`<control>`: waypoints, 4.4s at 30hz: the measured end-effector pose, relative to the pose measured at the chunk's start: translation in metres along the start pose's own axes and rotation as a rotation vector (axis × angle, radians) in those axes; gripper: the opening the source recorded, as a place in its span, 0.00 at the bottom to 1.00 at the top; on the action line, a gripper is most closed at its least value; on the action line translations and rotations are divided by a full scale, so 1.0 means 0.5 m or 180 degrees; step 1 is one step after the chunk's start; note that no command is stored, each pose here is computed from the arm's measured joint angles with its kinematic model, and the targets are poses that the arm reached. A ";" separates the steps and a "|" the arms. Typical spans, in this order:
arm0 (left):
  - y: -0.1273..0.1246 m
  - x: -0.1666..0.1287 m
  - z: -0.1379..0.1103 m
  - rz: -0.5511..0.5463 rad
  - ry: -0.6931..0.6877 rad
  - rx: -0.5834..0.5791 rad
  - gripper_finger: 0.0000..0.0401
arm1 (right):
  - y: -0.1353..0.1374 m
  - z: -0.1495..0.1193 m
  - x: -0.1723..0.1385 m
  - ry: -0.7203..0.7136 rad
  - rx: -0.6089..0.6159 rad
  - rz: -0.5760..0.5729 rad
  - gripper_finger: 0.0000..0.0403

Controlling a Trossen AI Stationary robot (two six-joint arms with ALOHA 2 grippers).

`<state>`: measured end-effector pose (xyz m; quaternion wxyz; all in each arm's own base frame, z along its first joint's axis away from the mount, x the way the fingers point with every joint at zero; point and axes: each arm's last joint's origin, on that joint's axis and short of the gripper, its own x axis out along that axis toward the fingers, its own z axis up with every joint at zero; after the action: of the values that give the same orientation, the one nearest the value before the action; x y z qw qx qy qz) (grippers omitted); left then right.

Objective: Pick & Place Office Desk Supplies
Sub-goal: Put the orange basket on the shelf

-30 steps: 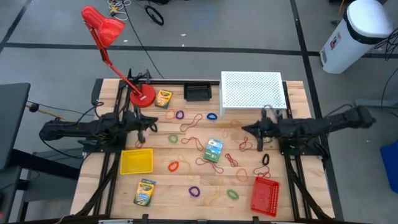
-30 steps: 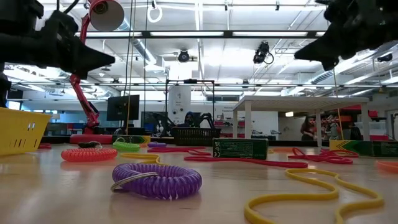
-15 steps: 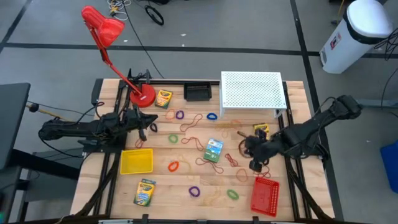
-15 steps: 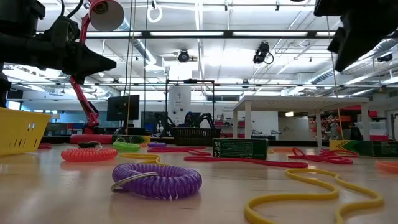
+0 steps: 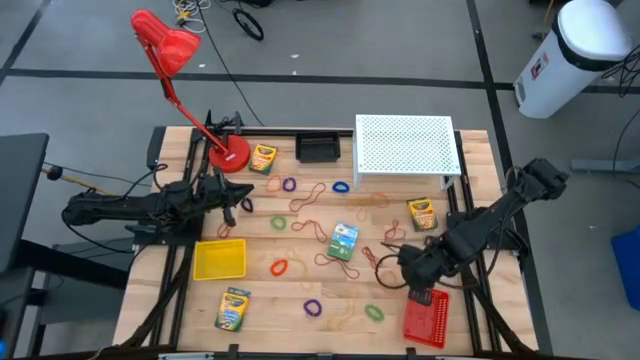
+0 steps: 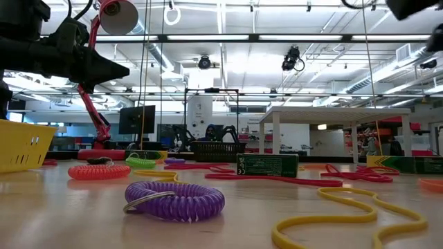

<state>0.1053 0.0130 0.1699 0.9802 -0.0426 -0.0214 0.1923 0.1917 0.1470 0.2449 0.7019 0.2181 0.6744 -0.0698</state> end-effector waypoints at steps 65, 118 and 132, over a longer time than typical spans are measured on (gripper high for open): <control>0.000 0.000 0.000 0.0001 -0.0005 -0.0004 0.06 | -0.100 0.125 0.025 -0.2203 0.4473 0.0310 0.02; 0.000 0.000 0.001 0.0001 -0.0015 -0.0008 0.06 | -0.124 0.181 0.107 -0.0467 -0.2286 -0.1508 0.52; 0.000 0.000 0.001 0.0000 -0.0016 -0.0009 0.06 | -0.102 0.198 0.129 -0.0442 -0.2375 -0.1591 0.03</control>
<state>0.1053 0.0131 0.1704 0.9801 -0.0434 -0.0241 0.1923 0.2677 0.0742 0.1704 0.7377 -0.2244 0.6367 -0.0038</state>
